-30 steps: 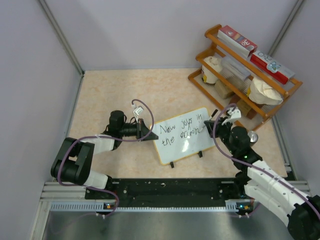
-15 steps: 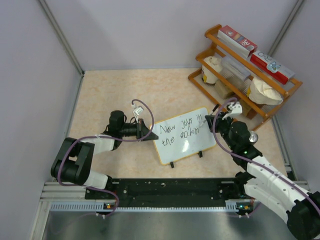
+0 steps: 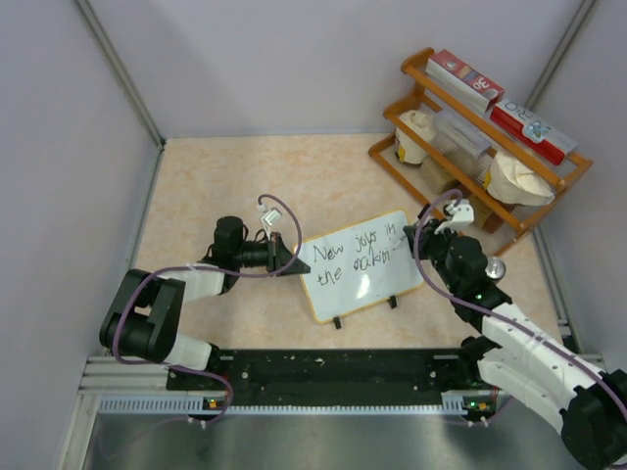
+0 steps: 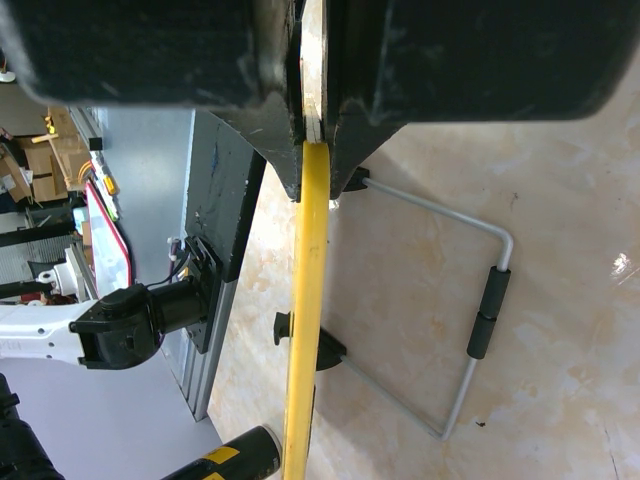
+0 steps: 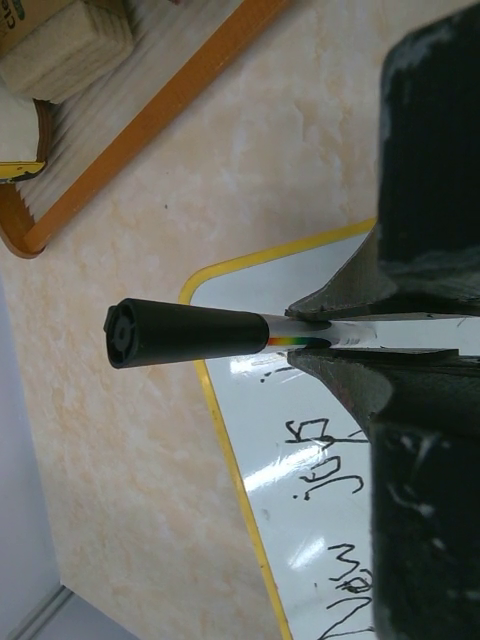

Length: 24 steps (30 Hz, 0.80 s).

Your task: Write a sentence on the whiteboard

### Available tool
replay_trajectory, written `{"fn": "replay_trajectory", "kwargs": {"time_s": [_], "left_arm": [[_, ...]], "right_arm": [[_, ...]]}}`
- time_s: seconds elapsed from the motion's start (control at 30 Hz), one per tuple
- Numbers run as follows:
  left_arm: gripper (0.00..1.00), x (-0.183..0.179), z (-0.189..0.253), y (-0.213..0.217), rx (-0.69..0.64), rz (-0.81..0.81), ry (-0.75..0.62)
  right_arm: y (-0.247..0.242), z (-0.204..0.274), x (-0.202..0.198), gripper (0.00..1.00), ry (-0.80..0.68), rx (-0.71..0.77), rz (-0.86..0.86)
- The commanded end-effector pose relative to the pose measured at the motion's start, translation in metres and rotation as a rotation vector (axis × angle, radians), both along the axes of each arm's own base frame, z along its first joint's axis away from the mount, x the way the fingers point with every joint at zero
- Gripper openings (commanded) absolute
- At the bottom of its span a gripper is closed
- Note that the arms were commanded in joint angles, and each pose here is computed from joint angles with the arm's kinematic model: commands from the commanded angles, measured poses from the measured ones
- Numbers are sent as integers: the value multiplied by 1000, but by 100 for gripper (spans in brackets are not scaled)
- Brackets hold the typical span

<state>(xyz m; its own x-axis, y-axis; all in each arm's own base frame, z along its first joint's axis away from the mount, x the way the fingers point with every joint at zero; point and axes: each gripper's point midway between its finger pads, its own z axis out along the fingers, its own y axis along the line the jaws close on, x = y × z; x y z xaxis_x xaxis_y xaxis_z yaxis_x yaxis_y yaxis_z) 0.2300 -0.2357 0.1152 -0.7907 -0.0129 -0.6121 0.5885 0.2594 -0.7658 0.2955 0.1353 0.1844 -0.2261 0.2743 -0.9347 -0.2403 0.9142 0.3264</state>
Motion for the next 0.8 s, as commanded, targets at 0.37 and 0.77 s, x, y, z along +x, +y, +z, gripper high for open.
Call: {"fn": "replay_trajectory", "kwargs": {"time_s": [0.37,0.77], "left_arm": [[0,11,-1,0,19,5,-109],[0,11,-2,0,19,5,-108]], "right_arm": [[16,0,2,0,6,4,79],[4,-24,-6,0,75,-22,35]]}}
